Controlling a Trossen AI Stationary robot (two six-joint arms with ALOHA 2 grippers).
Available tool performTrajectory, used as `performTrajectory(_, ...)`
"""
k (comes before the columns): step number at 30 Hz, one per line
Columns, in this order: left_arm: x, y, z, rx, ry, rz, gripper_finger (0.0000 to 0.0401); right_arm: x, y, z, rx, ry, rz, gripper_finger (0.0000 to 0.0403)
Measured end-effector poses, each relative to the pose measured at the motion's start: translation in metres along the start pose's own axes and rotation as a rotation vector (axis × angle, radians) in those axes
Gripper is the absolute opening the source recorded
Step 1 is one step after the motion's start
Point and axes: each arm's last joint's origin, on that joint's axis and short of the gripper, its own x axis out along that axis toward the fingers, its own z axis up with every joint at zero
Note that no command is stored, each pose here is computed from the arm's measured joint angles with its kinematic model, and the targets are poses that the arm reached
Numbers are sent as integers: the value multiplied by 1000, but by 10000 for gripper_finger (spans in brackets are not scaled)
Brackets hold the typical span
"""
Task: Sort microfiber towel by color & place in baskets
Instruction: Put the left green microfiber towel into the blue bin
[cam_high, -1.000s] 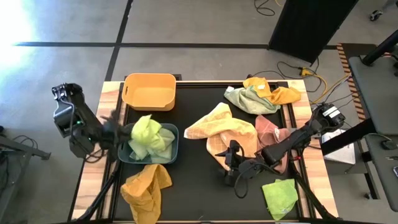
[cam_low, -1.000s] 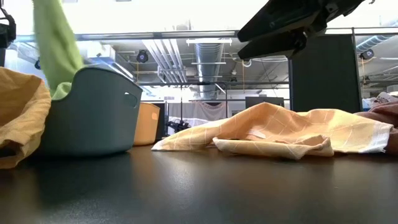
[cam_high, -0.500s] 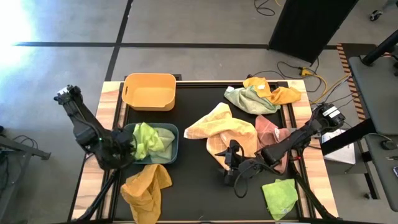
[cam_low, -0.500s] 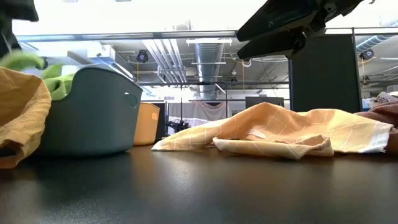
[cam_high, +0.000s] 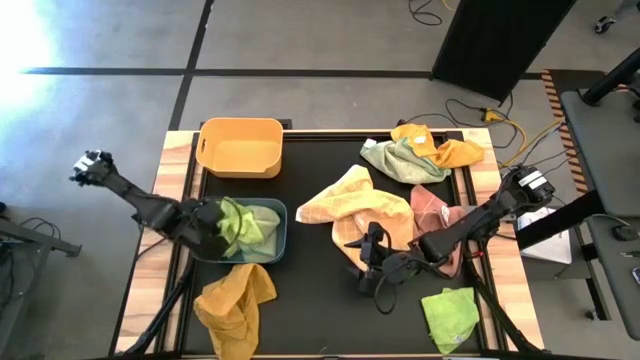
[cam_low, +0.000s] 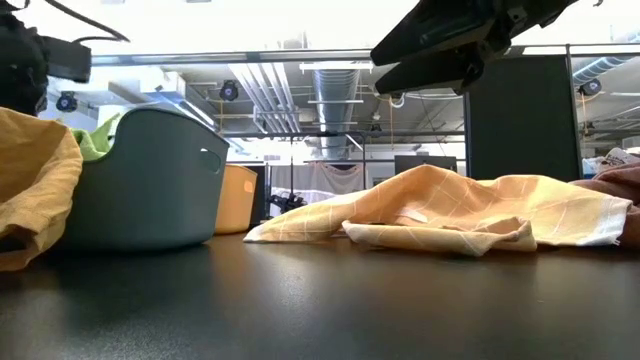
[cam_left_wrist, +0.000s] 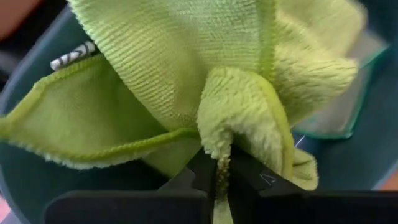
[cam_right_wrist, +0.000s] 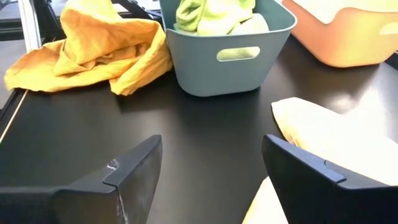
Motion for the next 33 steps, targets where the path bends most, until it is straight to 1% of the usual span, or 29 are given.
performTrajectory(4, 9, -2, 8, 41, 117, 36, 43, 0, 0, 0, 0, 0, 0, 262)
performTrajectory(10, 25, -15, 15, 150, 269, 40, 101, 0, 0, 0, -1, 1, 0, 264)
performTrajectory(13, 25, -23, 19, 189, 336, 39, 127, 0, 0, 0, -1, 1, 0, 272)
performTrajectory(15, 19, -28, 23, 195, 349, 50, 144, 0, 0, 0, -1, 1, 0, 277)
performTrajectory(18, 4, -35, 32, 197, 350, 45, 172, 0, 0, 0, -2, 1, 0, 283)
performTrajectory(23, -32, -41, 47, 196, 366, 41, 215, 0, 0, 0, -1, 1, 0, 290)
performTrajectory(24, -39, -42, 51, 196, 347, 39, 221, 0, 0, 0, -2, 1, 0, 292)
performTrajectory(26, -49, -44, 59, 204, 229, 52, 230, 0, 0, 0, -1, 1, 0, 293)
performTrajectory(28, -52, -46, 65, 206, 105, 90, 232, 0, 0, 0, -1, 1, 0, 295)
performTrajectory(29, -52, -46, 66, 209, 82, 107, 232, 0, 0, 0, -1, 1, 0, 295)
performTrajectory(31, -45, -47, 67, 216, 74, 130, 232, 0, 0, 0, -1, 1, 0, 294)
performTrajectory(33, -32, -46, 64, 213, 96, 164, 231, 0, 0, 0, -1, 2, 0, 291)
